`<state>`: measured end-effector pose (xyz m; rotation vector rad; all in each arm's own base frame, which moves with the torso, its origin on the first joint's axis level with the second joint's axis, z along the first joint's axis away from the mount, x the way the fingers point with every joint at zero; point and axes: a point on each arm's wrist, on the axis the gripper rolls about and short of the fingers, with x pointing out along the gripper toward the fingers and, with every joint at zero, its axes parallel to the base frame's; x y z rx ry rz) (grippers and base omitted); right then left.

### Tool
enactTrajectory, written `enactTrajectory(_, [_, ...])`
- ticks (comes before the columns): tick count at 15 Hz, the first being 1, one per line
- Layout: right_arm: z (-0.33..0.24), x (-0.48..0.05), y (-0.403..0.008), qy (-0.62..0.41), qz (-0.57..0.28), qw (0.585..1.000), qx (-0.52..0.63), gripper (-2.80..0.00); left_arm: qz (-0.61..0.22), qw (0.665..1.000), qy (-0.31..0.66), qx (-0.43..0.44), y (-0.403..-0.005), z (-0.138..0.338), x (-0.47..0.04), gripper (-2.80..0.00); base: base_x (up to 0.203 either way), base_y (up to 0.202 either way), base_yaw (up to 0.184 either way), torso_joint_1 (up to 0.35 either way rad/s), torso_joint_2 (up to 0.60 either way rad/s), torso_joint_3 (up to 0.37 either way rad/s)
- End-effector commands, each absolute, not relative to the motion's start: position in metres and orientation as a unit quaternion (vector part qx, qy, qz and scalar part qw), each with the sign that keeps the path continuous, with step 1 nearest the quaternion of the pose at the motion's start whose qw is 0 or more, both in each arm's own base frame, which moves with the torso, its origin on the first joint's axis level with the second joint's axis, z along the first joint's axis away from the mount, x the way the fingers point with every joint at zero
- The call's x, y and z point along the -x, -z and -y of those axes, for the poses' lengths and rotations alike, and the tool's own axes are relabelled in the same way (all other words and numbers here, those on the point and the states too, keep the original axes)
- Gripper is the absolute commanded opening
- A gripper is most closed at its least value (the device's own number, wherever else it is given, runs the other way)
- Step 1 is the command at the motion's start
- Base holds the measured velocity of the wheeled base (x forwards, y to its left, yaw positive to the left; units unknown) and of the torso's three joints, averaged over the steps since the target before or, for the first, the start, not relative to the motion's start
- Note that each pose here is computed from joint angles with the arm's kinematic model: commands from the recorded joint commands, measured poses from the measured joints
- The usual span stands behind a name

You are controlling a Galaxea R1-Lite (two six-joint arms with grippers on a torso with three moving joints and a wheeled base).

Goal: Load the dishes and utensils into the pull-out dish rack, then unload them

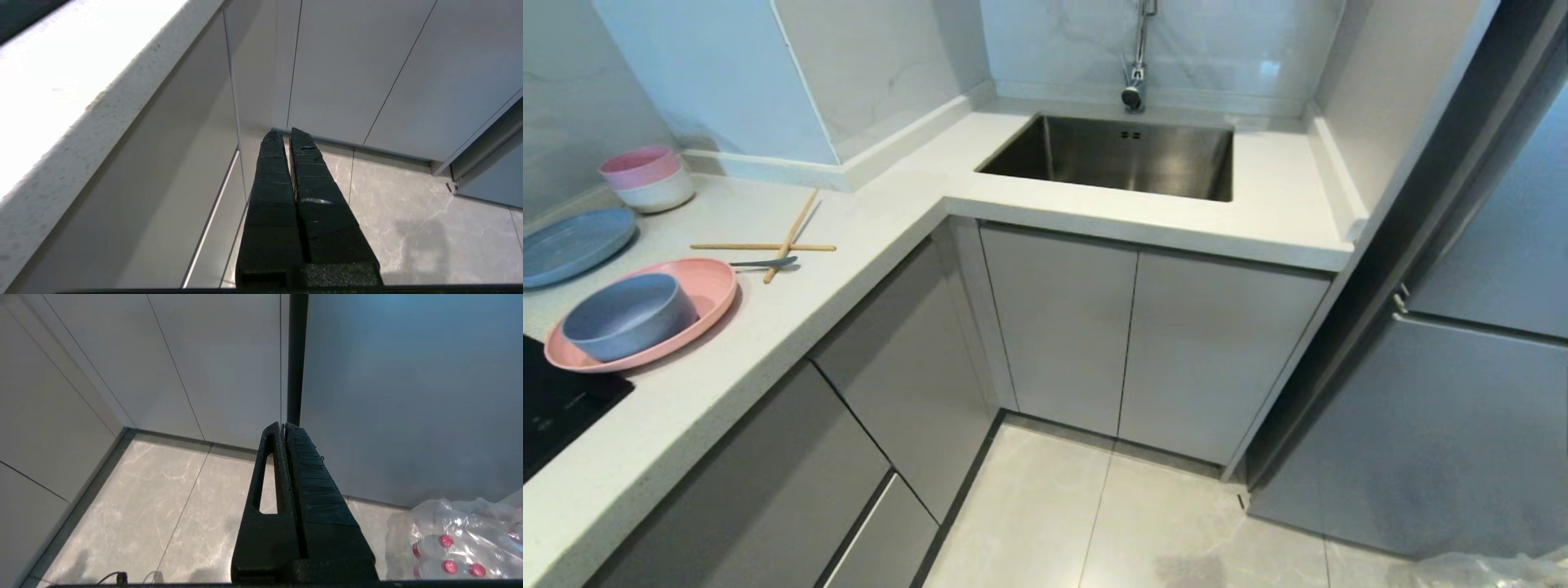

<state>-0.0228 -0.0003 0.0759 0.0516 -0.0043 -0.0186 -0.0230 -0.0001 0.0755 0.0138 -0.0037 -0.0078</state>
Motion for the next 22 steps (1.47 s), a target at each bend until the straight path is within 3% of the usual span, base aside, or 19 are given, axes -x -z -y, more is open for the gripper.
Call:
enactTrajectory(1, [0.0003, 0.0228, -0.0760, 0.009, 0.003, 1.000, -0.026, -2.80, 0.002, 1.000, 0.004, -0.007, -0.0758, 0.0001, 0.0229, -2.80, 0.000, 0.000, 0.000, 0.002, 0.01, 0.207])
enactTrajectory(22, [0.0003, 0.0227, -0.0760, 0.009, 0.002, 1.000, -0.026, -2.80, 0.001, 1.000, 0.004, -0.005, -0.0754, 0.0001, 0.0229, -2.80, 0.000, 0.000, 0.000, 0.002, 0.00, 0.188])
